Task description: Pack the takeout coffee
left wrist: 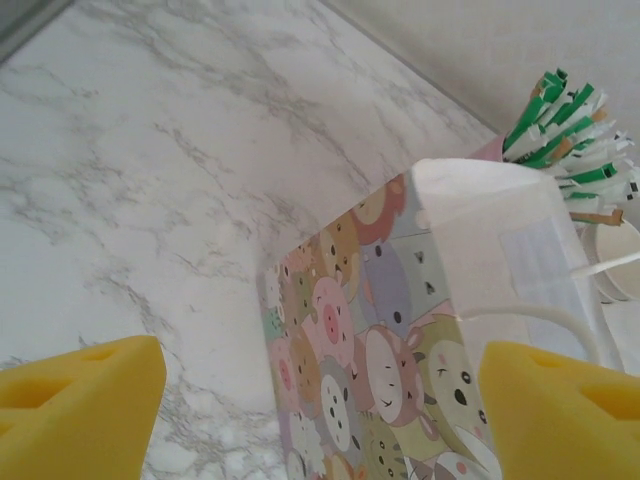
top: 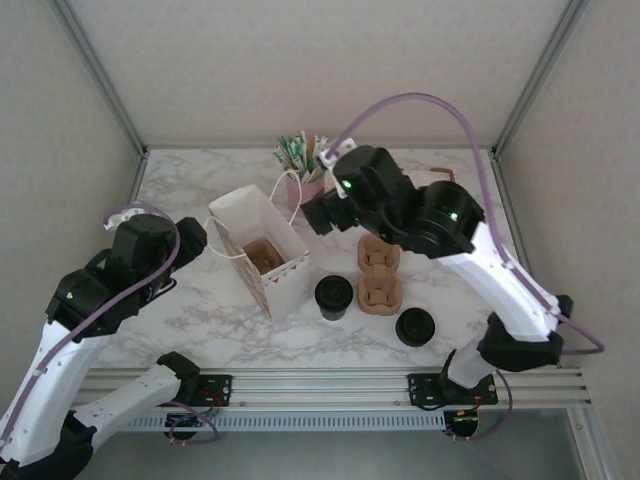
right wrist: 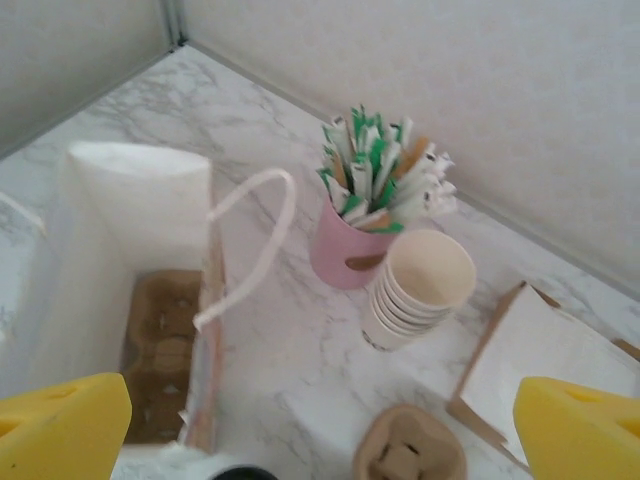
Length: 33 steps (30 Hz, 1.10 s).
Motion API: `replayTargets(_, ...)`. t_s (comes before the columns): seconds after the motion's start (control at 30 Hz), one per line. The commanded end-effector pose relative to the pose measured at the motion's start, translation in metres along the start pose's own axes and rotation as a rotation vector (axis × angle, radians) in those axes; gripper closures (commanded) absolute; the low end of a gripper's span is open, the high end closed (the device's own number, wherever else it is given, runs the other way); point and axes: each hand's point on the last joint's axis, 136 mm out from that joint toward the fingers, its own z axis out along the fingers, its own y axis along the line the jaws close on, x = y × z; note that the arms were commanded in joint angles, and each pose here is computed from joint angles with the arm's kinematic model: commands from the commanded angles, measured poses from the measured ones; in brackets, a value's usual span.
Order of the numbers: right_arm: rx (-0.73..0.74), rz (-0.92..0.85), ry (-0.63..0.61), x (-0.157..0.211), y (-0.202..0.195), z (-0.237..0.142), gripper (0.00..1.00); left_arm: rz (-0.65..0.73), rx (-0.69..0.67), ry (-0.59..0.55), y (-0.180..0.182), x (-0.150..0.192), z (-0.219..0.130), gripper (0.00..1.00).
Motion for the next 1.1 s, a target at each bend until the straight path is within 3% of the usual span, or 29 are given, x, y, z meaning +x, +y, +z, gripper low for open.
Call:
replayTargets(0.0, 0.020, 0.037, 0.086, 0.033, -0.013, 0.000, 0.01, 0.066, -0.048, -0.072, 0.010, -0.017, -0.011, 0.18)
replayTargets(0.23, -0.002, 0.213, 0.343, 0.133, -0.011, -0.001, 0.03, 0.103, -0.058, -0.157, 0.003, -0.038, -0.014, 0.18)
replayTargets(0.33, -0.050, 0.223, 0.427, 0.173, 0.004, 0.008, 0.03, 0.120, -0.060, -0.176, 0.000, -0.044, -0.014, 0.17)
replayTargets(0.5, -0.175, 0.155, 0.490, 0.208, 0.034, 0.027, 0.07, 0.144, -0.046, -0.143, -0.010, -0.046, -0.009, 0.15)
replayTargets(0.63, -0.191, 0.048, 0.494, 0.215, 0.040, 0.038, 0.06, 0.102, -0.012, -0.064, -0.018, -0.048, 0.002, 0.15)
replayTargets(0.73, -0.114, 0.085, 0.505, 0.211, 0.033, 0.045, 0.06, 0.047, 0.031, -0.020, -0.024, -0.055, 0.009, 0.14)
replayTargets(1.07, 0.188, 0.611, 0.625, 0.217, 0.036, 0.054, 0.10, -0.078, 0.004, -0.014, -0.015, -0.078, 0.015, 0.13)
